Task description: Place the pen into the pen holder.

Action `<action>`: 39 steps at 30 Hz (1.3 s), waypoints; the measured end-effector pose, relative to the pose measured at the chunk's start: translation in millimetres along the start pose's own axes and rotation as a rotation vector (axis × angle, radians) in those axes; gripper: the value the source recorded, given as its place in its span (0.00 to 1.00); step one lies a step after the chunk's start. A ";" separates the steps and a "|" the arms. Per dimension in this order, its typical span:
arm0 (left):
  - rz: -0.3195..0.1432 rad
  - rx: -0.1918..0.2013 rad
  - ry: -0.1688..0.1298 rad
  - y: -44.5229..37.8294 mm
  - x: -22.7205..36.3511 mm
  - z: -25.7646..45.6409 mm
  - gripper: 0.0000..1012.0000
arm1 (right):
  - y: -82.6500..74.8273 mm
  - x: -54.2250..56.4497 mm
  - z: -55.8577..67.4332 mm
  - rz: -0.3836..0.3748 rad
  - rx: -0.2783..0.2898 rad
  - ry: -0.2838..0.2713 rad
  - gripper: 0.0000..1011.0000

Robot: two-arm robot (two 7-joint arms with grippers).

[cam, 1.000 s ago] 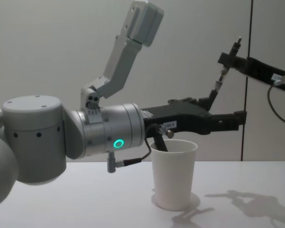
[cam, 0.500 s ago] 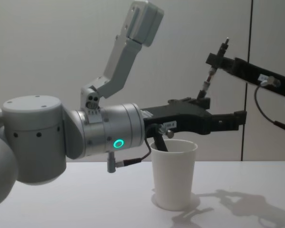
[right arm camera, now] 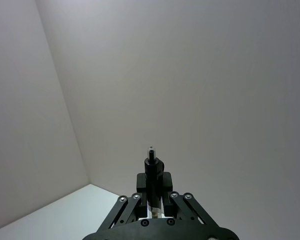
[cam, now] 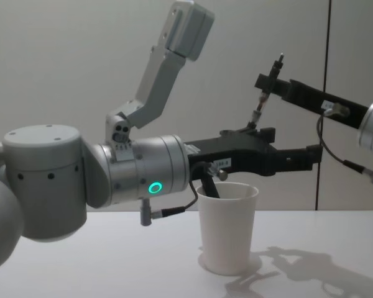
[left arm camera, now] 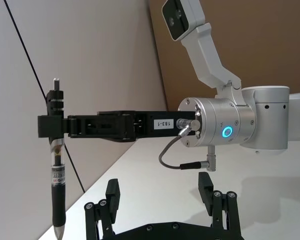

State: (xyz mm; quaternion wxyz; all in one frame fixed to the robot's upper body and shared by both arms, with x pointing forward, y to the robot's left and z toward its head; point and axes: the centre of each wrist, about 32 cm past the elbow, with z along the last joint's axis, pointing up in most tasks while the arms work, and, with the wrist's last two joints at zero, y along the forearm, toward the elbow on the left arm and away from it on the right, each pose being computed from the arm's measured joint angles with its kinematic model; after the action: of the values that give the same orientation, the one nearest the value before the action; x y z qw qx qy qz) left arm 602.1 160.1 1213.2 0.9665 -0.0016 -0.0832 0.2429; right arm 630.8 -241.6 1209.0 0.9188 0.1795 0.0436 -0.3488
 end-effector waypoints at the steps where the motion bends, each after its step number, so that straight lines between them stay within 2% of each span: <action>1: 0.000 0.000 0.000 0.0 0.0 0.0 0.99 | 1.7 -0.2 -0.9 0.000 -0.003 -0.001 0.15; 24: 0.000 0.000 0.000 0.0 0.0 0.0 0.99 | 15.3 -2.5 -12.6 0.007 -0.050 -0.004 0.15; 39: 0.000 0.001 0.000 0.1 0.0 0.0 0.99 | 18.5 -3.7 -17.4 0.011 -0.094 -0.004 0.15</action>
State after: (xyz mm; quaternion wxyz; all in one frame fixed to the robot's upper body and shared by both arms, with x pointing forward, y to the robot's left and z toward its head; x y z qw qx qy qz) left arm 602.1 160.2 1213.1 0.9664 -0.0014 -0.0831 0.2431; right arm 641.0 -220.2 1199.2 0.9283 0.1355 0.0570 -0.3415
